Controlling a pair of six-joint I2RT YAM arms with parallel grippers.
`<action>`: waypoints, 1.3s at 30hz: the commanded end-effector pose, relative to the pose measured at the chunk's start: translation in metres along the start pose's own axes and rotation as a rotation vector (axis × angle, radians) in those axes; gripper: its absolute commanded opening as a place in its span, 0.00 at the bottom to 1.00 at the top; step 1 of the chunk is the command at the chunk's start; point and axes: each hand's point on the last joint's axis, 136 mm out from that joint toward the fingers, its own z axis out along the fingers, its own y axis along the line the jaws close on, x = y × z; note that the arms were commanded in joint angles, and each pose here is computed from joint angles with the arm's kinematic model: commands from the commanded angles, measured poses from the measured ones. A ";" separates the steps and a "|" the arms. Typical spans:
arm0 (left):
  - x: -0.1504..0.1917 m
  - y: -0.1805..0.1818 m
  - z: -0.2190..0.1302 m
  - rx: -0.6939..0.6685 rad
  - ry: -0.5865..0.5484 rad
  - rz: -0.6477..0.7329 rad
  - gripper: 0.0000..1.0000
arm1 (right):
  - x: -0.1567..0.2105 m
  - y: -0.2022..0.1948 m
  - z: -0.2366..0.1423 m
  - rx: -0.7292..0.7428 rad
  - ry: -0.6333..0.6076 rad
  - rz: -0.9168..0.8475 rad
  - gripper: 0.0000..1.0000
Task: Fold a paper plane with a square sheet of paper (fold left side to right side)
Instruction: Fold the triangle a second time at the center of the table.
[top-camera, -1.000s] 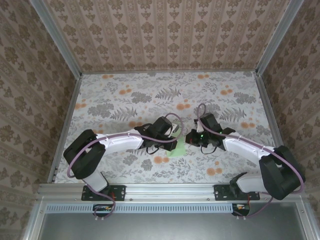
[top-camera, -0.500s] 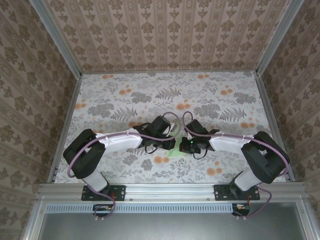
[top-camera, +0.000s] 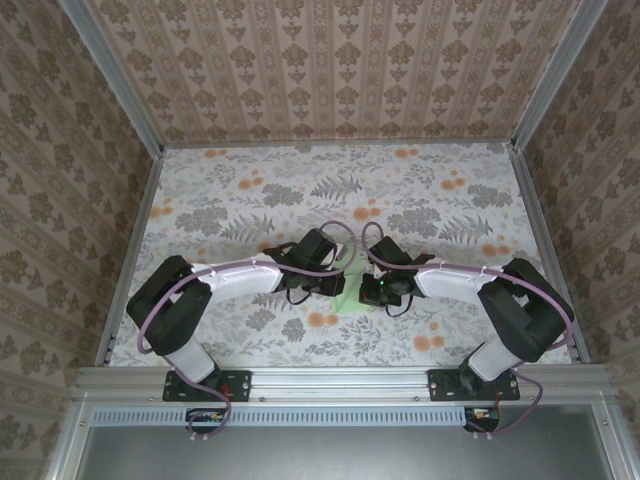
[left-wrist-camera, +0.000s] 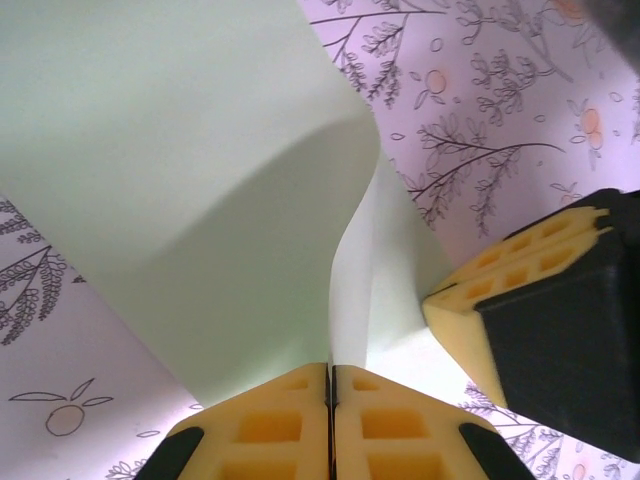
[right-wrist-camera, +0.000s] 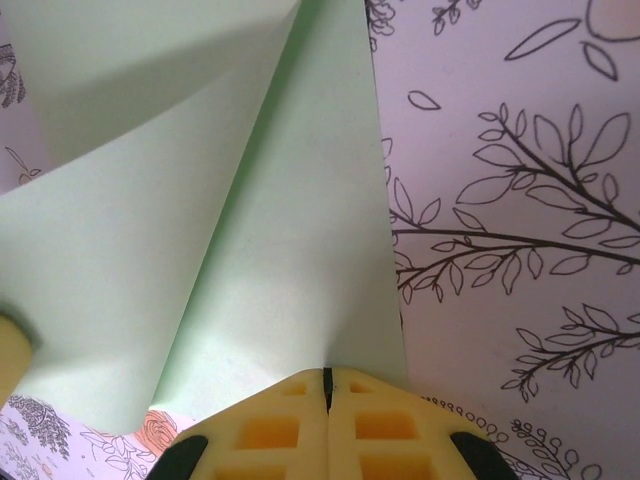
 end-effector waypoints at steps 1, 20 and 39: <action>0.003 0.010 0.006 -0.027 0.025 -0.018 0.08 | 0.011 -0.019 0.005 0.091 0.042 -0.003 0.01; 0.001 0.023 0.019 -0.064 0.038 -0.030 0.08 | 0.014 -0.021 0.009 0.099 0.062 -0.003 0.01; -0.002 0.028 0.022 -0.062 0.031 -0.047 0.08 | 0.015 -0.023 0.009 0.107 0.071 -0.006 0.01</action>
